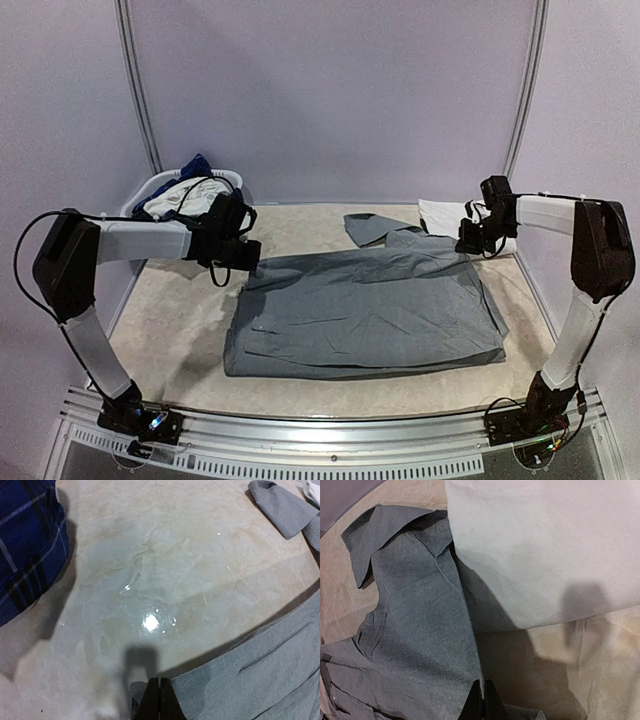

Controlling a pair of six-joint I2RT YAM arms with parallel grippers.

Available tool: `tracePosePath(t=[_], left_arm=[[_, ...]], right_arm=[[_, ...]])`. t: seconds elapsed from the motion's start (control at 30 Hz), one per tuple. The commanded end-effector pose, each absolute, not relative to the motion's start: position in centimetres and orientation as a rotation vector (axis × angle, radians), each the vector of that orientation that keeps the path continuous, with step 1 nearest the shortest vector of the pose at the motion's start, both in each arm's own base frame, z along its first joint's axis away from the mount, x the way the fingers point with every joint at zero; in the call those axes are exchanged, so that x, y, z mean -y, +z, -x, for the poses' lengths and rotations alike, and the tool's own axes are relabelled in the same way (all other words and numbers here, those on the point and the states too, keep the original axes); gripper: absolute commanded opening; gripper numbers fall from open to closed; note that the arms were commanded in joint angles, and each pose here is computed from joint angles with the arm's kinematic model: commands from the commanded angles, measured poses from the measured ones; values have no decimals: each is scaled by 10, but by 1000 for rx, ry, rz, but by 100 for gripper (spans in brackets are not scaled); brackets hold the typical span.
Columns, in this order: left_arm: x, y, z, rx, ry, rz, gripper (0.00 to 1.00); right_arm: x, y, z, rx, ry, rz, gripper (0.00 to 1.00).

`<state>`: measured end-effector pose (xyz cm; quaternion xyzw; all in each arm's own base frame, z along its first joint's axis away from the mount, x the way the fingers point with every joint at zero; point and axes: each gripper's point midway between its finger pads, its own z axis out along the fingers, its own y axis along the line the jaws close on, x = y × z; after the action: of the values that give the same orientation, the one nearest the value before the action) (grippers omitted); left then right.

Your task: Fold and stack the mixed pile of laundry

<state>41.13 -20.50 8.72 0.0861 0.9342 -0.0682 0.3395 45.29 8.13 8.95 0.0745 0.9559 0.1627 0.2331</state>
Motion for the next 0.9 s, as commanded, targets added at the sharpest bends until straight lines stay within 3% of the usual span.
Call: tracePosePath(t=[0.0, 0.23, 0.4, 0.67, 0.87], left_arm=[[210, 96, -392, -2407, -128, -273, 0], [201, 99, -371, -2393, -23, -289, 0], [189, 99, -363, -2390, 19, -273, 0], [190, 94, -350, -2396, 2, -290, 0], [194, 83, -342, -2405, 7, -312, 0]], right_arm=[[-72, 97, -450, -2588, 397, -238, 1], [-66, 100, -441, -2560, 364, -265, 6], [-64, 104, -432, -2534, 367, -277, 0], [-62, 92, -413, -2544, 369, -308, 0], [-59, 86, -403, -2540, 367, -343, 11]])
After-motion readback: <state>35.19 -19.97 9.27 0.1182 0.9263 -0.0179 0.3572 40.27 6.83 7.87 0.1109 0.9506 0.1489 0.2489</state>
